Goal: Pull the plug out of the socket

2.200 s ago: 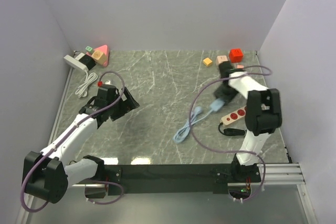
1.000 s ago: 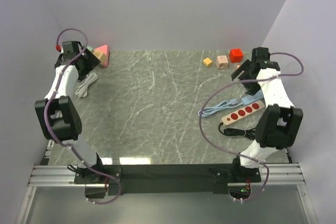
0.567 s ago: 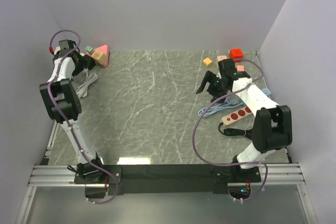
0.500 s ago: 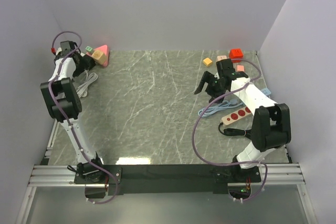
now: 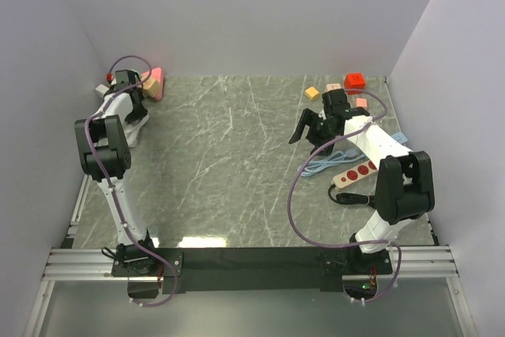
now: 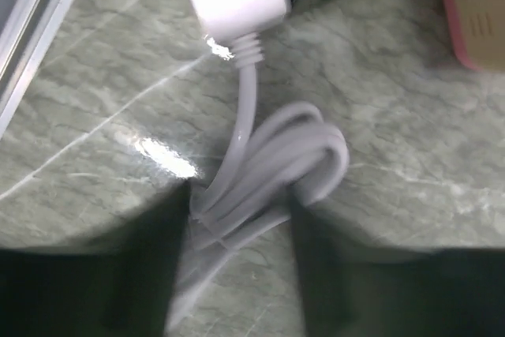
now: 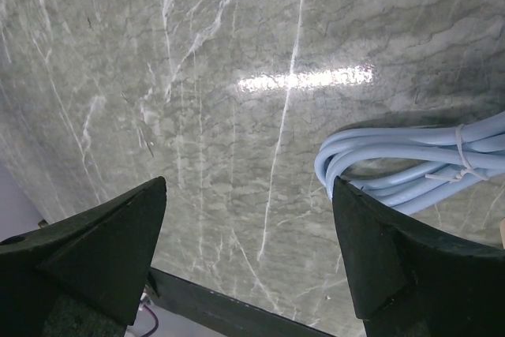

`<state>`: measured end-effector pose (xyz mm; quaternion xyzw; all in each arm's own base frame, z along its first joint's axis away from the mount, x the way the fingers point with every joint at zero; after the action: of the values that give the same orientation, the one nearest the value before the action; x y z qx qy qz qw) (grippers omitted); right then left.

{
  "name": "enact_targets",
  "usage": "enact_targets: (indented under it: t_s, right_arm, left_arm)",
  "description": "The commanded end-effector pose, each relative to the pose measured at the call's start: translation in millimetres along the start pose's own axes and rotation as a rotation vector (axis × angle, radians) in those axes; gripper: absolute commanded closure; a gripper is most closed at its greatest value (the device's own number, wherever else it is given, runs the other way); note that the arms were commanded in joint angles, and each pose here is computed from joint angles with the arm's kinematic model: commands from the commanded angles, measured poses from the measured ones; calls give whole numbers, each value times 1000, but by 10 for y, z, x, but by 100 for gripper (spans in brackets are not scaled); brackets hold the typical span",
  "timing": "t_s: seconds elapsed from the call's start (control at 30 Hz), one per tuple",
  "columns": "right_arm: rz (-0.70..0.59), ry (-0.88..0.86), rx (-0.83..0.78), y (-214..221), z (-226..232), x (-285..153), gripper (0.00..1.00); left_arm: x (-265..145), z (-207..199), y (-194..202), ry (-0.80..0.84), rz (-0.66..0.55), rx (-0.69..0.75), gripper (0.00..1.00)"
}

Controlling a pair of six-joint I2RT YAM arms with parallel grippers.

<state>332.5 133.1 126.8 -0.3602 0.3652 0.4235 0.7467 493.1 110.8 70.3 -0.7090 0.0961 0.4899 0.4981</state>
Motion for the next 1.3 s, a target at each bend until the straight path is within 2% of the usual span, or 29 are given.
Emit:
enact_targets:
  t_s: [0.0,0.07,0.1,0.13,0.17,0.3,0.43,0.47,0.57,0.63,0.73,0.77,0.8,0.83,0.87,0.93,0.97,1.13,1.27]
  right_arm:
    - [-32,-44,-44,-48,116,-95,9]
    - [-39,-42,-47,-48,110,-122,9]
    - [-42,-43,-49,-44,115,-132,9]
    - [-45,-42,-48,-46,112,-147,9]
    - [-44,-41,-48,-42,111,-152,10]
    - [-57,-23,-49,-47,85,-178,10]
    - [-62,-14,-48,-48,75,-182,10]
    - [-67,-8,-48,-54,67,-180,10]
    - [-66,9,-48,-62,38,-157,10]
    - [-60,24,-49,-67,9,-130,10]
    - [-47,33,-41,-67,-10,-75,10]
    - [-44,32,-41,-63,-7,-64,9]
    - [-40,26,-39,-63,-3,-57,9]
    - [-40,23,-40,-64,0,-49,9]
    - [-39,19,-40,-59,8,-45,8]
    - [-30,6,-34,-50,20,-28,7]
    - [-20,-5,-31,-28,31,-14,7]
    - [-12,-59,-34,-8,134,17,7]
    - [7,-66,-34,39,174,67,6]
  left_arm:
    - [54,-11,420,-4,121,79,74]
    - [-25,-54,595,25,157,93,94]
    - [-70,-96,663,42,167,103,99]
    - [-197,-168,678,85,168,106,99]
    - [-264,-222,929,111,216,136,100]
    - [-784,-511,1468,281,318,178,99]
    - [-1541,-770,2164,482,430,247,99]
    - [-1811,-957,2435,569,484,275,99]
    - [-2340,-1133,3035,699,554,376,100]
    - [-2621,-1152,3458,770,633,467,99]
    - [-2790,-1119,3884,804,717,540,99]
    - [-2804,-1094,3941,793,720,556,95]
    - [-2789,-1046,3945,754,689,568,69]
    - [-2816,-1011,3965,743,673,568,54]
    - [-2808,-984,3924,728,643,555,31]
    - [-2841,-971,3717,707,529,500,15]
    - [-2922,-975,3590,717,482,476,2]
    - [-3164,-1160,2955,725,272,329,1]
    - [-3059,-1307,2650,694,238,261,1]
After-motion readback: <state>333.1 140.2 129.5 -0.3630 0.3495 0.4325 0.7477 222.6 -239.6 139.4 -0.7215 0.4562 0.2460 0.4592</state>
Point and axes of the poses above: each gripper's point midway between its finger pads, its own x axis out along the fingers, its own z axis along the line the jaws close on, y = z × x, the point moved 3 cm from there along -x, back along the fingers
